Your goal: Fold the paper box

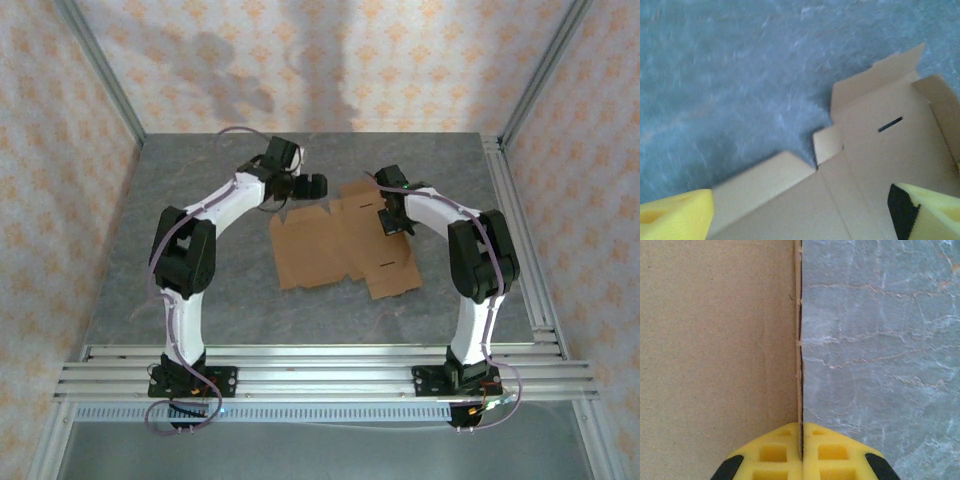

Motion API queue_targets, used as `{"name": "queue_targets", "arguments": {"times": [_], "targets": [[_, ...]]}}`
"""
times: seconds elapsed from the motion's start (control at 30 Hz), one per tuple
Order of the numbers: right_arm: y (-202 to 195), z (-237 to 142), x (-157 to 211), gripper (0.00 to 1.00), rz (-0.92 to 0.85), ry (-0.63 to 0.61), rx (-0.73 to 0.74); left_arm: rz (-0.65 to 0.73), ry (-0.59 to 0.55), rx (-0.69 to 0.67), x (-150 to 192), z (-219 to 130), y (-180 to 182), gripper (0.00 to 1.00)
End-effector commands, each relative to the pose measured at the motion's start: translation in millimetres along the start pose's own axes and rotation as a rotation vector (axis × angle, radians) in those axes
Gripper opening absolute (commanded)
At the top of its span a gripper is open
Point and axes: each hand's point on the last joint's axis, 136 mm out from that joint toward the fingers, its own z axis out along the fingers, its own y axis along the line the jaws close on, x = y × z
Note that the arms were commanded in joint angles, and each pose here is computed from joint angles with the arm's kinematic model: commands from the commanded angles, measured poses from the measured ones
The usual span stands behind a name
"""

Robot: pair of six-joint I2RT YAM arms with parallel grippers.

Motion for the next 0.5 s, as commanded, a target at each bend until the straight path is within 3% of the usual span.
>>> {"name": "queue_targets", "arguments": {"times": [0.0, 0.27, 0.47], "targets": [[1, -9, -10, 0.02, -0.018, -0.046, -0.045, 0.211, 0.123, 0.083, 11, 8, -13, 0.89], [4, -13, -16, 0.02, -0.003, -0.066, -0.099, 0.415, 0.269, 0.181, 22, 28, -21, 0.82], [8, -15, -17, 0.02, 0.0, -0.064, -0.131, 0.411, 0.36, 0.183, 33, 59, -11, 0.8]]}}
